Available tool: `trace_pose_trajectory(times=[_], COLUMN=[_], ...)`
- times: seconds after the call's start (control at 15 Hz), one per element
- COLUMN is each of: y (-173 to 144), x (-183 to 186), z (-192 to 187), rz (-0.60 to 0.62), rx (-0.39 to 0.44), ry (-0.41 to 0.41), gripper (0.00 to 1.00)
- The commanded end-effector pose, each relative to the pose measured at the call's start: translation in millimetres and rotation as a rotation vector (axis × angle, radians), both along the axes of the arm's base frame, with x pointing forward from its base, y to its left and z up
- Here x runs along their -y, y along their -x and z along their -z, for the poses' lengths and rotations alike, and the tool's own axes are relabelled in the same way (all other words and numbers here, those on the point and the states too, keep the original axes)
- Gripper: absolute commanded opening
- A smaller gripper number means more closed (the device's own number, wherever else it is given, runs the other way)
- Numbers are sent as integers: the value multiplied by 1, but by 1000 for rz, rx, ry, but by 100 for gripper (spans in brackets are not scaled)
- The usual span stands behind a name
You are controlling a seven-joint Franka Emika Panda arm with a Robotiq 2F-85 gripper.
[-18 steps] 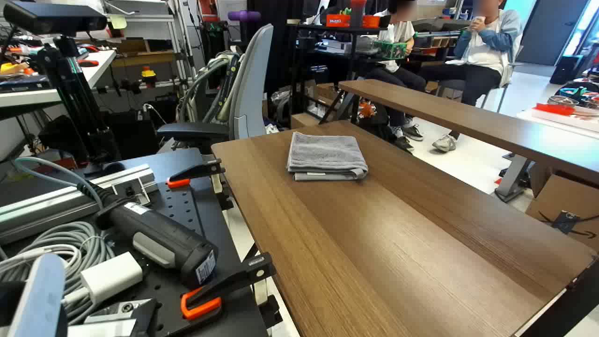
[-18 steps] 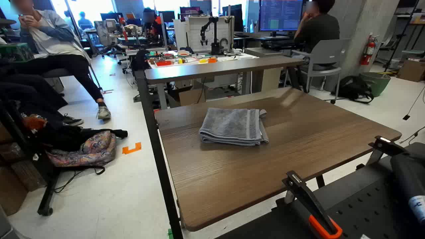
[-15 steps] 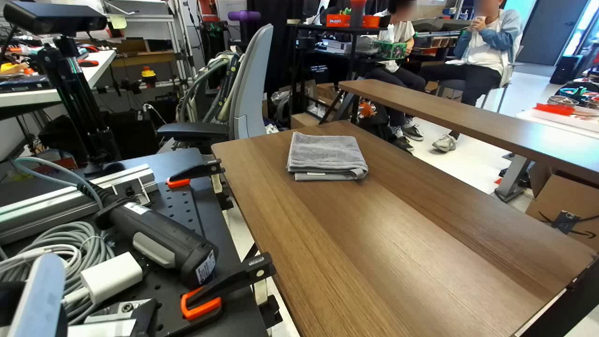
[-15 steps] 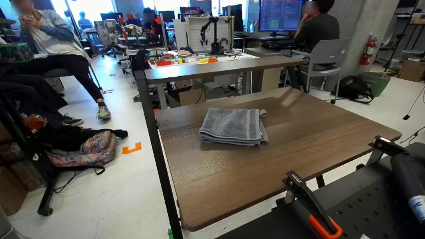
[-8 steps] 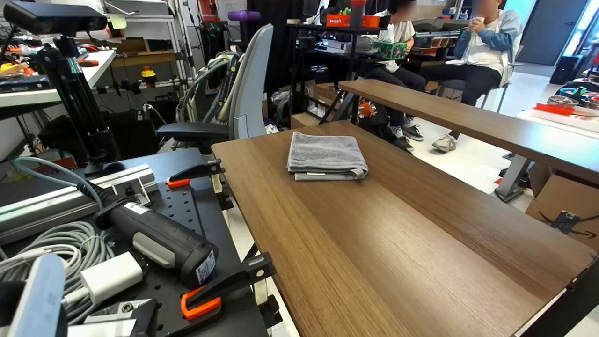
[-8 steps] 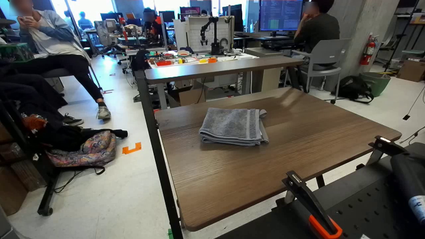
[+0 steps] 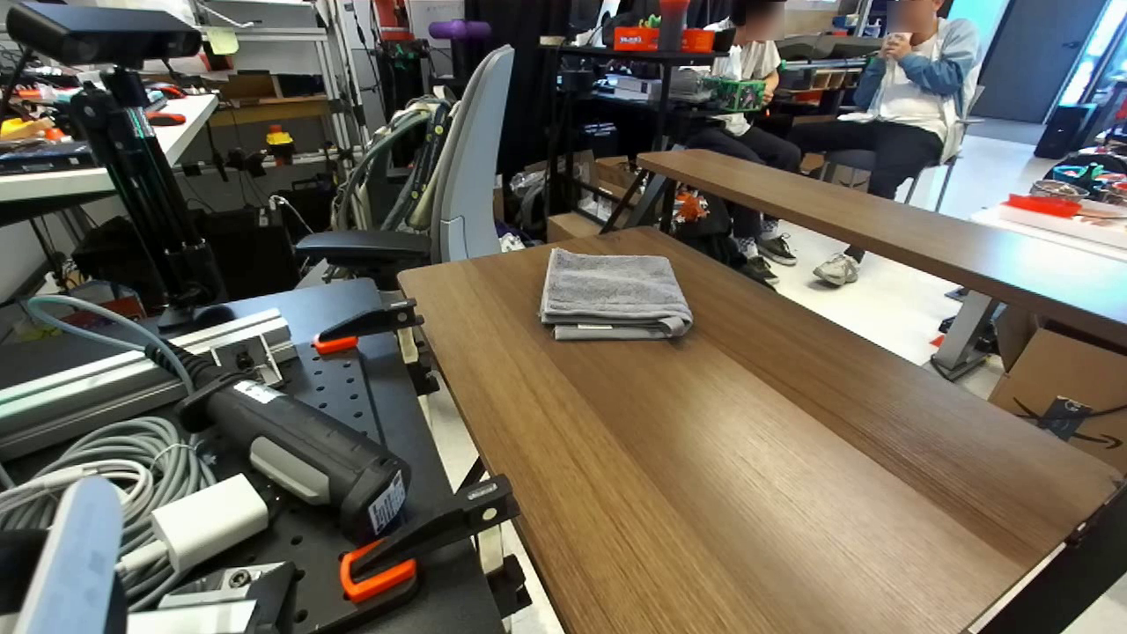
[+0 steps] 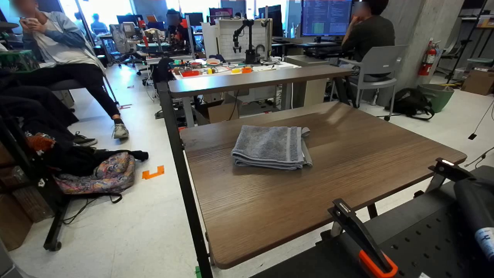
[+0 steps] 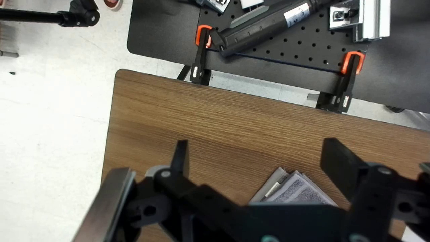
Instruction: Move the grey towel to the right
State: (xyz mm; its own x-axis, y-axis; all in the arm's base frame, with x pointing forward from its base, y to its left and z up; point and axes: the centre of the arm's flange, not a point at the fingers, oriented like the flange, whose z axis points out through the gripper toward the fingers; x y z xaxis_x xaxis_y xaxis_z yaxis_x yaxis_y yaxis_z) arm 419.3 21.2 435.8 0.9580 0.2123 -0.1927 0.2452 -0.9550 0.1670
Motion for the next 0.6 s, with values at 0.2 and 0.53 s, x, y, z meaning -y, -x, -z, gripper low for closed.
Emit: trace_pose_trajectory(times=[0.2, 0.53], y=[-26, -57], x=[-44, -85], z=[58, 120], rz=[44, 78], rx=[126, 217], ry=[-12, -105], gripper=[100, 100])
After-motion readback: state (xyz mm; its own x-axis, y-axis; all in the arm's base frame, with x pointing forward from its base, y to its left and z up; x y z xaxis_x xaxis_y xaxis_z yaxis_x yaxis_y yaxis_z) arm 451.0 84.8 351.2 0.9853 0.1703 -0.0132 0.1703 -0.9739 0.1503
